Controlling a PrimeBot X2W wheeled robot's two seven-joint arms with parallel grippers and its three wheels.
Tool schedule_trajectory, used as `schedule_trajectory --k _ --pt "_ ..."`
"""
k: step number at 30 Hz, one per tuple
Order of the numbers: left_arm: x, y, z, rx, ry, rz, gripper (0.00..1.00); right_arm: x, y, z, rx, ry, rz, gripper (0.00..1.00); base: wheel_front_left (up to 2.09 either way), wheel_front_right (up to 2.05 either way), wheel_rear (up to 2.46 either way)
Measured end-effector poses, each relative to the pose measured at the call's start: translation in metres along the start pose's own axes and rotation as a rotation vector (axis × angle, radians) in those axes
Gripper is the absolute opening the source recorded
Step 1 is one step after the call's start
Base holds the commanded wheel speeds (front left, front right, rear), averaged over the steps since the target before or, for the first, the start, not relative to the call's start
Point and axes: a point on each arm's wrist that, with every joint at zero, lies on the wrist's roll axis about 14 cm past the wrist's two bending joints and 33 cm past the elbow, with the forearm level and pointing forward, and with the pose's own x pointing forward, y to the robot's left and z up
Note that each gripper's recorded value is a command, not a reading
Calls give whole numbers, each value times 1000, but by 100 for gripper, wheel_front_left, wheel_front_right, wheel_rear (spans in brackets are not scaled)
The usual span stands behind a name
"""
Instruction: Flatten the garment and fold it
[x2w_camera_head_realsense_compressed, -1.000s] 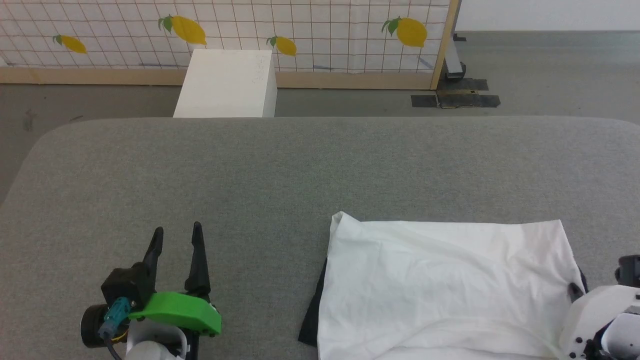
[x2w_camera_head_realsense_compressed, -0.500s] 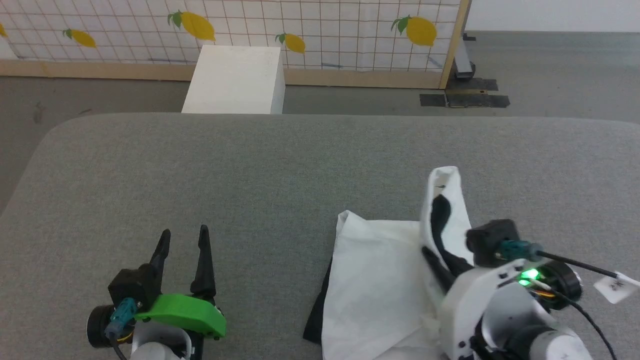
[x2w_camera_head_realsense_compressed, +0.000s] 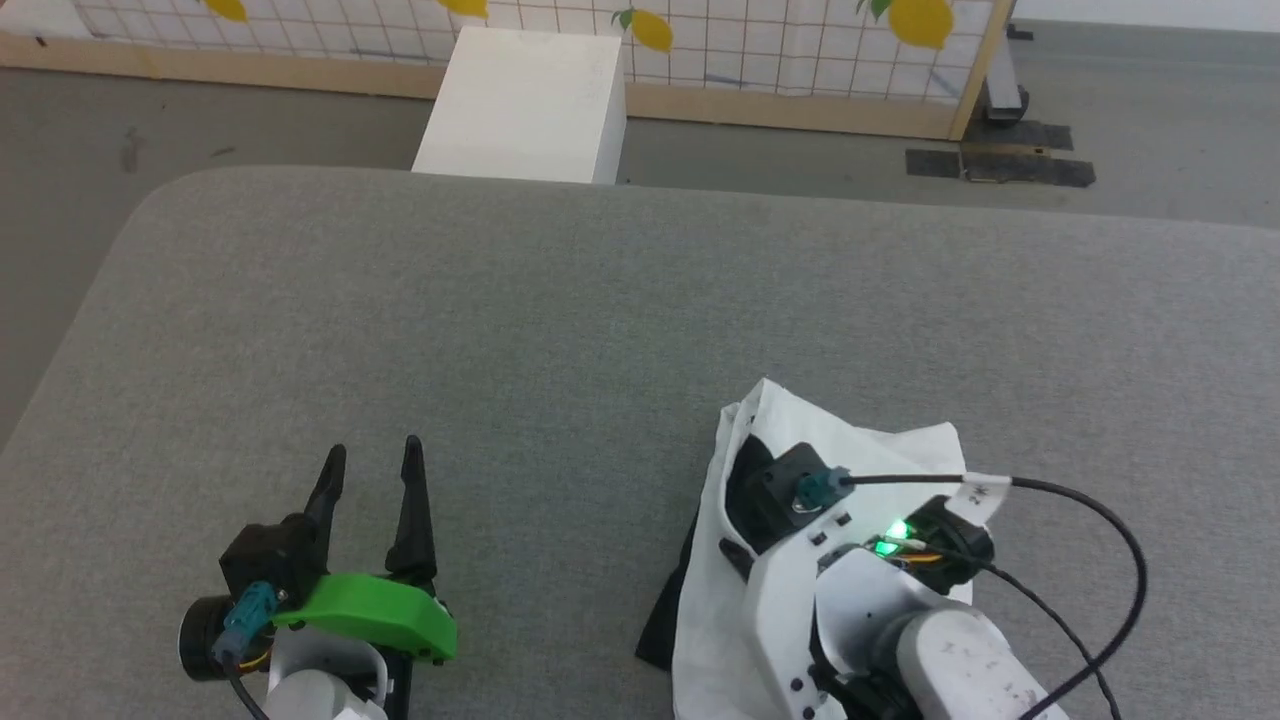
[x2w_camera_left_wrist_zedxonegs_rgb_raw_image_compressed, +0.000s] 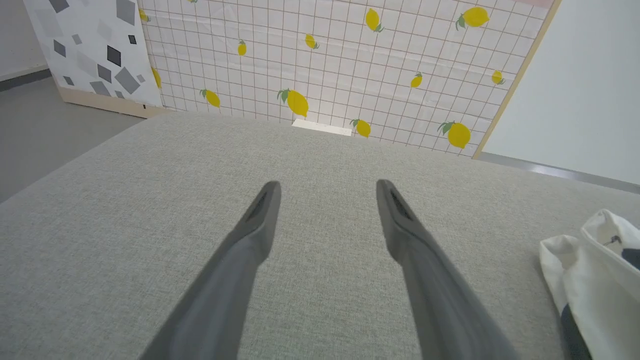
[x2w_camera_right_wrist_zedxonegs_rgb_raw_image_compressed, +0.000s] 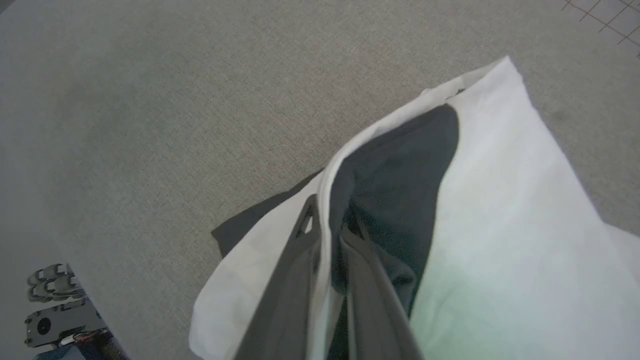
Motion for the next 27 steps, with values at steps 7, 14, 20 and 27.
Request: schedule_trajectory --k 7,14,20,27 --pt "-1 3 -3 -1 8 12 100 13 15 -26 30 105 71 100 0 0 0" --pt "1 -6 0 -8 -4 -12 100 -6 14 27 114 -158 91 100 0 0 0" --pt "4 -14 5 -1 -19 -38 100 -68 -58 89 240 -621 -110 100 0 0 0" --pt "6 -21 9 -1 -32 -61 100 -113 -137 33 404 -704 -403 100 0 0 0"
